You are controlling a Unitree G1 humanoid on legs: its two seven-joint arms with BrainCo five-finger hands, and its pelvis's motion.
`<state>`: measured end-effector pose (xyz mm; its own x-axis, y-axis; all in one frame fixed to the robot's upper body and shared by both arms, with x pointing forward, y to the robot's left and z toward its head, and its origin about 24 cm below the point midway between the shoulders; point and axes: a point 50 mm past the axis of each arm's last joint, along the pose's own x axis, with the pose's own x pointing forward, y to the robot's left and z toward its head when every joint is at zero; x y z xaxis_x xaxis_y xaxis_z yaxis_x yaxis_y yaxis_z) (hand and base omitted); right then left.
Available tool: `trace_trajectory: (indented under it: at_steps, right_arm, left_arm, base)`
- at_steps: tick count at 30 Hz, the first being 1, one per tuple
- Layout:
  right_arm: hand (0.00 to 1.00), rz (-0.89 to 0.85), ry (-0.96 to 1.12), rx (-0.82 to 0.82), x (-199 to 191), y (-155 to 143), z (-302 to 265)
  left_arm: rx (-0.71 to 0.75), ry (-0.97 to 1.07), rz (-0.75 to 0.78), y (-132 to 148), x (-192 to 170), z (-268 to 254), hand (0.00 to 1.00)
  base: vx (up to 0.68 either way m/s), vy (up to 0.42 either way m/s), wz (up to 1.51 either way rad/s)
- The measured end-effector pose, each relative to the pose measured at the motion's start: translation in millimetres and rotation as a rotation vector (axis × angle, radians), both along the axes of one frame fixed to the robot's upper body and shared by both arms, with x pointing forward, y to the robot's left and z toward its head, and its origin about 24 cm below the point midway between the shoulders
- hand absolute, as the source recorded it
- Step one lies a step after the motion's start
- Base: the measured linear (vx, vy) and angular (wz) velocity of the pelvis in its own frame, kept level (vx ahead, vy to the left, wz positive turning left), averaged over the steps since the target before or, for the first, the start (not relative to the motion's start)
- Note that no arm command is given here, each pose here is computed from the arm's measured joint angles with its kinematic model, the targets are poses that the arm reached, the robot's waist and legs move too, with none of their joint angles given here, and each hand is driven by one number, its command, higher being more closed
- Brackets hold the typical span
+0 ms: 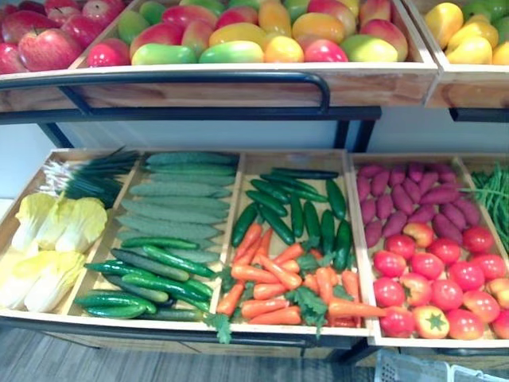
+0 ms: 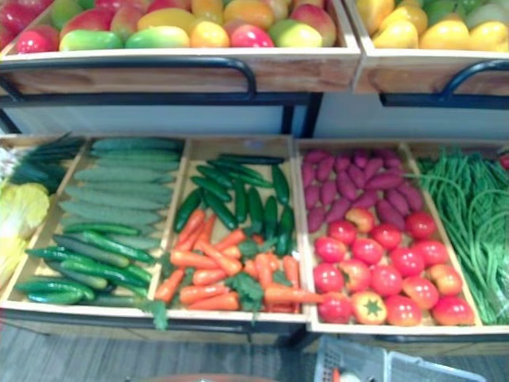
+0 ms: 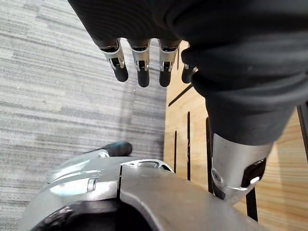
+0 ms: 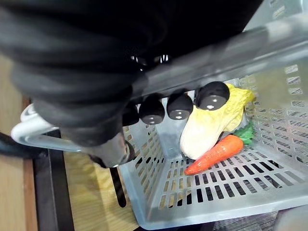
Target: Pick vegetable in the basket
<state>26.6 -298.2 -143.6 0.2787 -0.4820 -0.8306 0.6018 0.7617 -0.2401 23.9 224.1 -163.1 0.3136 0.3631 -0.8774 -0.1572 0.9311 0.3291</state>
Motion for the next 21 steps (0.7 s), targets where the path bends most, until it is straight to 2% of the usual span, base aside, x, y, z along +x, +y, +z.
trace_trajectory:
  at_steps: [6, 12, 18, 21]
  right_arm:
    - [1.0, 0.034, -0.088, -0.011, 23.1, 9.8, 2.0]
    - [1.0, 0.159, -0.184, -0.011, 62.6, 28.4, 7.4]
    - [1.0, 0.207, -0.163, 0.001, 65.3, 33.3, 4.7]
    - [1.0, 0.251, -0.158, -0.005, 74.3, 34.9, 5.6]
  left_arm:
    - [0.059, -0.033, -0.172, 13.5, 29.1, 5.9, 0.0]
    - [0.118, -0.151, -0.22, 20.4, 71.4, 18.3, 0.0]
    - [0.123, -0.158, -0.193, 22.2, 68.3, 19.4, 0.0]
    - [0.079, -0.146, -0.172, 7.6, 62.0, 13.7, 0.0]
  base:
    - [-0.03, 0.078, -0.53]
    - [-0.09, 0.086, -0.87]
    - [0.0, -0.073, -0.93]
    - [-0.02, -0.241, -1.17]
